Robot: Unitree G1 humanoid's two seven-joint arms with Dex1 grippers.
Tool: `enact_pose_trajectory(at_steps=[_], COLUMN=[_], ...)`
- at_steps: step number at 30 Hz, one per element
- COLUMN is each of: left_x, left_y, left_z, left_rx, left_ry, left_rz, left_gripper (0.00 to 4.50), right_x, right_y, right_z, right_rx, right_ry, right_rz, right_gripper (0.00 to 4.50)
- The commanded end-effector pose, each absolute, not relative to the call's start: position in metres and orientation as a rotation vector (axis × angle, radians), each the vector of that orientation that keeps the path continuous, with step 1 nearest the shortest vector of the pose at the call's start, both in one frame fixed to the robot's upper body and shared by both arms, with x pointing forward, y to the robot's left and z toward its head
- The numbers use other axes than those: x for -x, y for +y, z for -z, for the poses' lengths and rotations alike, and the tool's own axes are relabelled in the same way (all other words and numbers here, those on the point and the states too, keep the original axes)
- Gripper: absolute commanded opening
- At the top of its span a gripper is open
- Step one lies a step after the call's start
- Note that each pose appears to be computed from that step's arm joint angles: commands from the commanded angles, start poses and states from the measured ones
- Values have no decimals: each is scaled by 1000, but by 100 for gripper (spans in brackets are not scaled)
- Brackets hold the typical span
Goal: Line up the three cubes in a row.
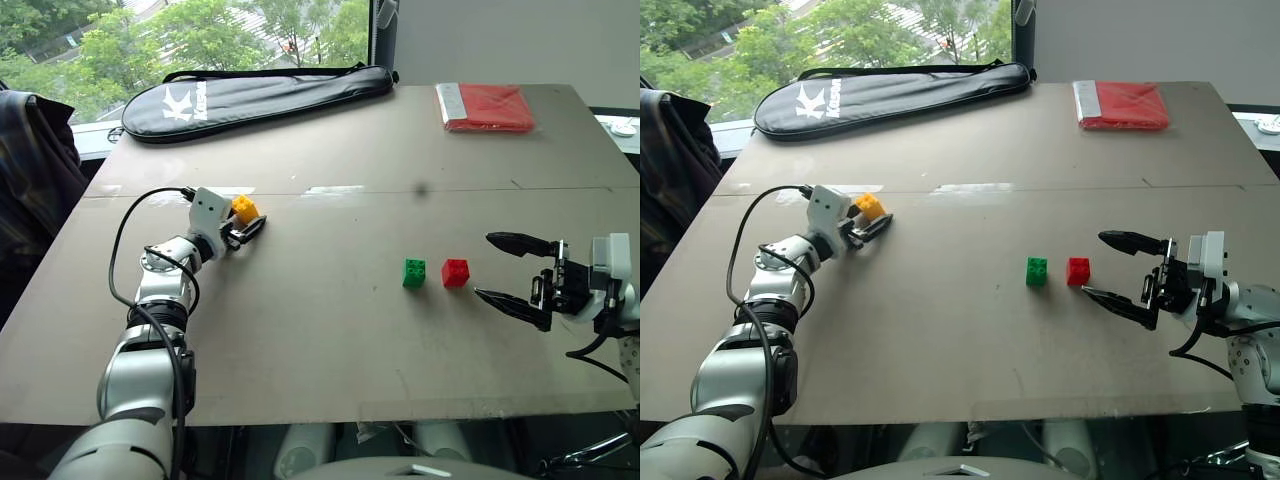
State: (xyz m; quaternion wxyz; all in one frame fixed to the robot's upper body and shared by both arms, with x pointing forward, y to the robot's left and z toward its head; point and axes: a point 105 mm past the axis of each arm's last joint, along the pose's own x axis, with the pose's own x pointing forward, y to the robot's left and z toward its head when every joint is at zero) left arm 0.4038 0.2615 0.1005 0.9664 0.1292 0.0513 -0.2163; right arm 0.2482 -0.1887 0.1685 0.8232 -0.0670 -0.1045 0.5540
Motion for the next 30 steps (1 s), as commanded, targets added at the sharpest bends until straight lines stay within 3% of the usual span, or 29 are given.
enact_pose_trajectory(at_steps=[1, 3, 6, 14, 18, 30], left_x=[-400, -398, -394, -342, -324, -344], left_y=[263, 258, 241, 116, 87, 68], left_z=[-98, -96, -96, -92, -82, -79], left_rx=[-283, -271, -268, -313, -368, -497], left_ry=[113, 108, 92, 86, 147, 170], left_rz=[471, 506, 602, 1343, 1591, 1628], left_gripper=[164, 128, 129, 129, 129, 129], right_x=[-246, -246, -245, -236, -231, -222], right_y=[-194, -196, -199, -218, -220, -223], right_z=[-179, -179, -177, -157, -152, -139], right_rx=[173, 177, 179, 205, 183, 170], right_ry=[-264, -261, -253, -155, -146, -131], right_rz=[-1154, -1148, -1136, -1100, -1081, -1043], right_gripper=[450, 450, 450, 450, 450, 450])
